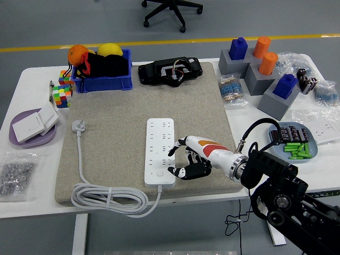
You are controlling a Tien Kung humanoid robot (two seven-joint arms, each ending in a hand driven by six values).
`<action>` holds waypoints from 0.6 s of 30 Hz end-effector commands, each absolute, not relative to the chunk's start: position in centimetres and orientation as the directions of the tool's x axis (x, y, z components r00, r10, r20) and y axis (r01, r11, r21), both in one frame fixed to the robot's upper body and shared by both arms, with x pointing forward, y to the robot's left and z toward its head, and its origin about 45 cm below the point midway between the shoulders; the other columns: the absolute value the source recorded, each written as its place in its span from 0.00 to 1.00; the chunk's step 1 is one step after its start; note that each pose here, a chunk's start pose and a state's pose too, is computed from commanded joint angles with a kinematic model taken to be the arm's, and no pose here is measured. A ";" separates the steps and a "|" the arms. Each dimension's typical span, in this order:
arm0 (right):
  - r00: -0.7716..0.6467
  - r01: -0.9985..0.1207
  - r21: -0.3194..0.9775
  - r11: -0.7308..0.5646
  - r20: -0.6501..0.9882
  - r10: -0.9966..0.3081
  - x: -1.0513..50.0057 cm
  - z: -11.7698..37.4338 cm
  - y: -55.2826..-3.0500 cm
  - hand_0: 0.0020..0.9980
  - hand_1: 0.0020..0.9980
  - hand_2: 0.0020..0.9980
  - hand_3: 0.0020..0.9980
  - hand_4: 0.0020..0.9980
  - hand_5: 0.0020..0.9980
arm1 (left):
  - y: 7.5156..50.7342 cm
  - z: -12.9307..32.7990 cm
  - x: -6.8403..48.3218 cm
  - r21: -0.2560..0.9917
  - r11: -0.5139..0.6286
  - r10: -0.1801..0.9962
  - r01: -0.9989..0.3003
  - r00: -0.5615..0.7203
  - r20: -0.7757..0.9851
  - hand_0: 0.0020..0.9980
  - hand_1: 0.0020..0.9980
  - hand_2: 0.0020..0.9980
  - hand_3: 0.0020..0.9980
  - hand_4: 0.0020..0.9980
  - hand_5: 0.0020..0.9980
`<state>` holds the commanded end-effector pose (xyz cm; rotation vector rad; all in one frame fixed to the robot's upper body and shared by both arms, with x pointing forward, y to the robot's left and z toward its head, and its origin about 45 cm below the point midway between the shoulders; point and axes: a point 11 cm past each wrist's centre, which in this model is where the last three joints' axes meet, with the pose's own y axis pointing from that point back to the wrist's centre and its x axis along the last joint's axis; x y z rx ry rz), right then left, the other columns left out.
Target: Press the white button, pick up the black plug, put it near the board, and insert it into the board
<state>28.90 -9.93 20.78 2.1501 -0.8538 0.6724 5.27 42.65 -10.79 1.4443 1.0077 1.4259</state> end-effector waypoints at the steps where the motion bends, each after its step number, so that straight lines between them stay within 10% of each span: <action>1: 0.646 -0.737 0.427 -0.524 0.672 -0.361 28.9 20.7 -9.9 0.00 0.00 0.12 0.65 0.72 0.38 | 42.6 -10.8 5.3 0.949 -0.316 0.948 -0.017 0.026 0.316 0.84 0.81 0.79 0.81 0.61 0.50; 18: 0.673 -0.689 0.457 -0.562 0.692 -0.262 29.4 19.4 -6.8 0.00 0.00 0.12 0.65 0.73 0.39 | 42.6 -10.8 5.7 0.950 -0.312 0.950 -0.027 0.019 0.313 0.83 0.81 0.79 0.81 0.61 0.50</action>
